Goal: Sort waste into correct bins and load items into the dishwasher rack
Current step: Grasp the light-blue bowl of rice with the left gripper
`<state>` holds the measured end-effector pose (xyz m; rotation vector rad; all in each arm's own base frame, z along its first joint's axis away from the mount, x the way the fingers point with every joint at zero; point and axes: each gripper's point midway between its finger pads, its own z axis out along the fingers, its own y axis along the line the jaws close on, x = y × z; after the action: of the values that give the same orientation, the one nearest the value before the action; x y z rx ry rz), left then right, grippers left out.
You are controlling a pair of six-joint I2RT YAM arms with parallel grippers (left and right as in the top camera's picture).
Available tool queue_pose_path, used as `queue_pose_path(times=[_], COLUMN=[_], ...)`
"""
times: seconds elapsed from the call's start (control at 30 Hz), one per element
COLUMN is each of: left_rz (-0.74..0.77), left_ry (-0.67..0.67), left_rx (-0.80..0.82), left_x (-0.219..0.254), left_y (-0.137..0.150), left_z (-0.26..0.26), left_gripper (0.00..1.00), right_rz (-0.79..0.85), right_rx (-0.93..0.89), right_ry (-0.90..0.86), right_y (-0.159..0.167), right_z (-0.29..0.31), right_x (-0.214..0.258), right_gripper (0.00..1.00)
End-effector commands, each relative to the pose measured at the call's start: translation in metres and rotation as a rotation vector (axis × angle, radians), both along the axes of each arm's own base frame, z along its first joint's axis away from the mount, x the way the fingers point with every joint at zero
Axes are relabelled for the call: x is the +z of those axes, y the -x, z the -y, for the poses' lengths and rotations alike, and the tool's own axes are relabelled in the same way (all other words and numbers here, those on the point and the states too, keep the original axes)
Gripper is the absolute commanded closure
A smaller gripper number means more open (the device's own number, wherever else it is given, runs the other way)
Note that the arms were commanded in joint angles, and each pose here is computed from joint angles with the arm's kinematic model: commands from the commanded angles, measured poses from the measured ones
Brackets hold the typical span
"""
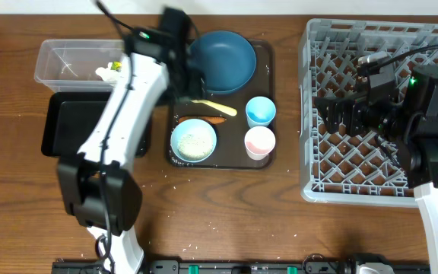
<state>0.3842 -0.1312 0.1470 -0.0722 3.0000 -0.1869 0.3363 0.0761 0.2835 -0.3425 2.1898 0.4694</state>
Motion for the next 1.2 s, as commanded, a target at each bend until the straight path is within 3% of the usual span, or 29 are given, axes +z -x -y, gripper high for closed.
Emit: queue_pose_path(times=[0.0, 0.43, 0.63, 1.0, 1.07, 1.17], left_rz=[-0.077, -0.077, -0.076, -0.042, -0.037, -0.029], left_ry=[-0.02, -0.061, -0.062, -0.049, -0.047, -0.043], left_rx=[-0.092, -0.269, -0.278, -0.277, -0.277, -0.277], left_x=[-0.039, -0.098, -0.117, -0.121, -0.121, -0.118], left_y=[0.022, 0.055, 0.061, 0.055, 0.054, 0.052], left_z=[0.015, 0.054, 0.055, 0.058, 0.059, 0.06], left_gripper=[0.23, 0.28, 0.37, 0.88, 0.94, 0.94], right_rz=[0.015, 0.005, 0.001, 0.0, 0.0, 0.0], right_rx=[0.026, 0.026, 0.026, 0.026, 0.026, 0.026], right_ry=[-0.014, -0.014, -0.014, -0.014, -0.014, -0.014], right_y=[0.0, 0.002, 0.002, 0.003, 0.003, 0.003], right_z=[-0.009, -0.009, -0.009, -0.009, -0.009, -0.009], right_x=[0.008, 0.006, 0.006, 0.006, 0.006, 0.005], right_gripper=[0.01, 0.01, 0.01, 0.01, 0.01, 0.01])
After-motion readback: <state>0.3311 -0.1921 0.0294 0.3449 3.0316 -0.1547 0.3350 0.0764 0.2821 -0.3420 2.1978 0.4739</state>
